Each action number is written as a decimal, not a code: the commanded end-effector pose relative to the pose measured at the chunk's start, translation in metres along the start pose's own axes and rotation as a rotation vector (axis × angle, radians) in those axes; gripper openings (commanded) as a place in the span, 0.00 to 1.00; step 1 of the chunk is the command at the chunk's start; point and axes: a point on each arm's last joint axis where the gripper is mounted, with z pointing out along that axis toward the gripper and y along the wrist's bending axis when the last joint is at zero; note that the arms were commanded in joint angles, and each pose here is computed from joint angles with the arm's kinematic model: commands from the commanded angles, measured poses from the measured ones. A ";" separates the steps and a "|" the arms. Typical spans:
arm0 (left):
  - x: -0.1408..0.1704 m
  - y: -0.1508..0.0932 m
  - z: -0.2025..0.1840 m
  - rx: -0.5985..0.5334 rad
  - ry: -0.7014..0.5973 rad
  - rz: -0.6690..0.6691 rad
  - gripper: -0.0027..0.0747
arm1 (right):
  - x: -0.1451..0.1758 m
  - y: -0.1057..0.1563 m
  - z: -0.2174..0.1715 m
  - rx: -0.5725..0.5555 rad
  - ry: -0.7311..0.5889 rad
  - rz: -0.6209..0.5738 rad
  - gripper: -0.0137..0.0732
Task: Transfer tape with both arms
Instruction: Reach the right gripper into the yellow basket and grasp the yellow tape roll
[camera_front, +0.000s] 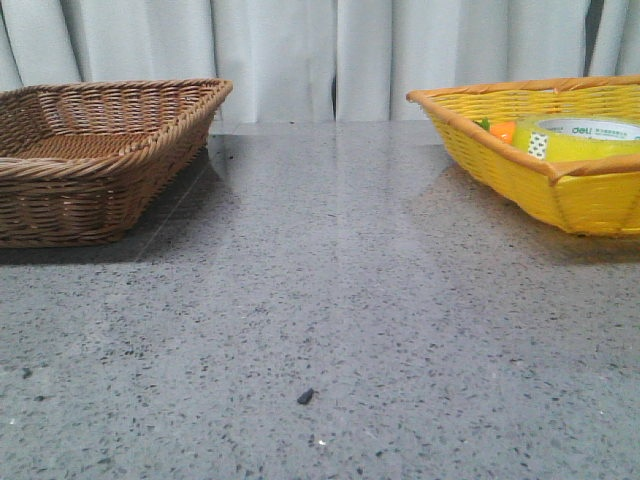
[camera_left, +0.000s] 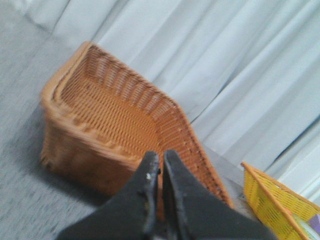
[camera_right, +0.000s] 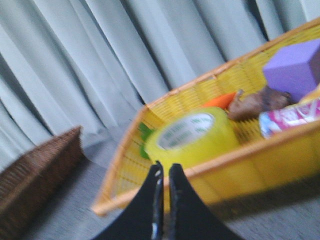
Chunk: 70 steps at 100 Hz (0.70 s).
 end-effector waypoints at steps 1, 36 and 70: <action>-0.027 -0.023 -0.001 0.037 -0.056 0.103 0.01 | -0.042 0.020 -0.006 -0.053 -0.111 0.014 0.08; -0.088 -0.083 0.063 -0.029 0.275 0.370 0.59 | -0.134 0.073 0.066 0.015 0.319 -0.230 0.31; -0.102 -0.094 0.092 -0.041 0.318 0.367 0.60 | -0.156 0.089 0.186 0.065 0.834 -0.267 0.62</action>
